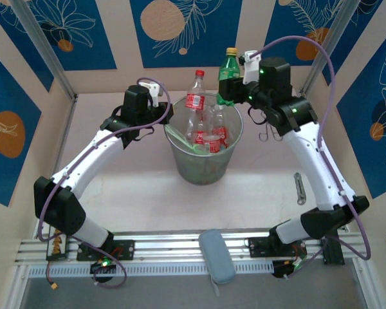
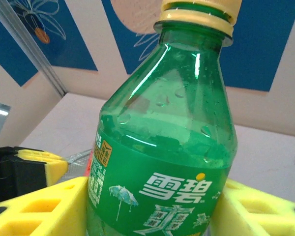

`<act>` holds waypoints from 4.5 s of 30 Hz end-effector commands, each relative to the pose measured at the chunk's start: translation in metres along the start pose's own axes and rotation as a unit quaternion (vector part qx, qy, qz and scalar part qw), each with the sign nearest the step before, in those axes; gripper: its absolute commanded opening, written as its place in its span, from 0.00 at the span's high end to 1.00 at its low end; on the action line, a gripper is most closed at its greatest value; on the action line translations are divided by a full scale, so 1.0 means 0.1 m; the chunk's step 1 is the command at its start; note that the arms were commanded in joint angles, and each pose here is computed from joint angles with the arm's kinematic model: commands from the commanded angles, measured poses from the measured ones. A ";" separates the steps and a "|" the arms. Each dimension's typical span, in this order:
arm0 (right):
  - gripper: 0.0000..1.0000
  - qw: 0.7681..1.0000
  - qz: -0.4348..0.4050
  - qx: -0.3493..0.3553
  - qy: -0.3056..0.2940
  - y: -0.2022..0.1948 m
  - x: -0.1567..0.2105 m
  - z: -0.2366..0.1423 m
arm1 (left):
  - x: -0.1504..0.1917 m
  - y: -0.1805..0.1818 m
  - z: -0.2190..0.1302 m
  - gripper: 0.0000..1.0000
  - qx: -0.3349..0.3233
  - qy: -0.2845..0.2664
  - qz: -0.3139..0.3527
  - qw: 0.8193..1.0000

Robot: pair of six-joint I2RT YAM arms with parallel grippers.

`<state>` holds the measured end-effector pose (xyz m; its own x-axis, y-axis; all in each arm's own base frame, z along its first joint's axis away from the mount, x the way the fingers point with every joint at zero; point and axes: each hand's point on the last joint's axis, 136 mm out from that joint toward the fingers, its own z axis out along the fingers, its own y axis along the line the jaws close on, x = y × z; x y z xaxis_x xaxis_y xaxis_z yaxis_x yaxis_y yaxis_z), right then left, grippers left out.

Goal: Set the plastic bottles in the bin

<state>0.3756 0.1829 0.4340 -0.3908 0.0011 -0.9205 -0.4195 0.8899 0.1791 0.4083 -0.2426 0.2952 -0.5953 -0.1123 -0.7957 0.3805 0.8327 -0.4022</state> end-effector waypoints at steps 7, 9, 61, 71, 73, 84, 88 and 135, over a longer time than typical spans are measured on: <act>0.41 0.988 -0.112 -0.095 0.042 0.63 0.38 0.28 | 0.47 -0.10 0.10 0.89 0.013 0.083 -0.009 0.996; 0.41 0.983 -0.131 -0.116 0.056 0.72 0.50 0.41 | 0.46 -0.10 0.09 0.89 0.014 0.081 -0.009 0.997; 0.01 0.964 0.136 0.213 0.087 -1.72 1.98 -0.26 | -0.08 0.88 -1.32 0.00 -0.243 -0.117 0.070 0.960; 0.01 0.931 0.134 0.322 0.109 -2.30 2.74 0.02 | 0.92 2.16 -1.64 0.00 -0.445 -0.110 0.038 0.888; 0.01 0.933 0.138 0.315 0.104 -2.34 2.85 0.14 | 1.04 2.31 -1.64 0.00 -0.467 -0.103 0.038 0.878; 0.01 0.947 0.100 0.299 0.063 -2.48 2.99 0.56 | 1.33 2.74 -1.36 0.00 -0.476 -0.112 0.039 0.871; 0.01 0.953 0.080 0.291 0.029 -2.48 2.97 0.58 | 1.39 2.82 -1.24 0.00 -0.474 -0.128 0.052 0.869; 0.01 0.968 0.047 0.243 -0.031 -2.28 3.06 0.53 | 1.42 2.67 -0.49 0.00 -0.343 -0.140 0.150 0.917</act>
<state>0.3925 0.0035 0.0866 -0.3783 0.1141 -0.9186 0.0675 0.9931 0.0956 0.3863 -0.0087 0.0880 -0.3314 0.1262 -0.9350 -0.0976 0.9811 0.1671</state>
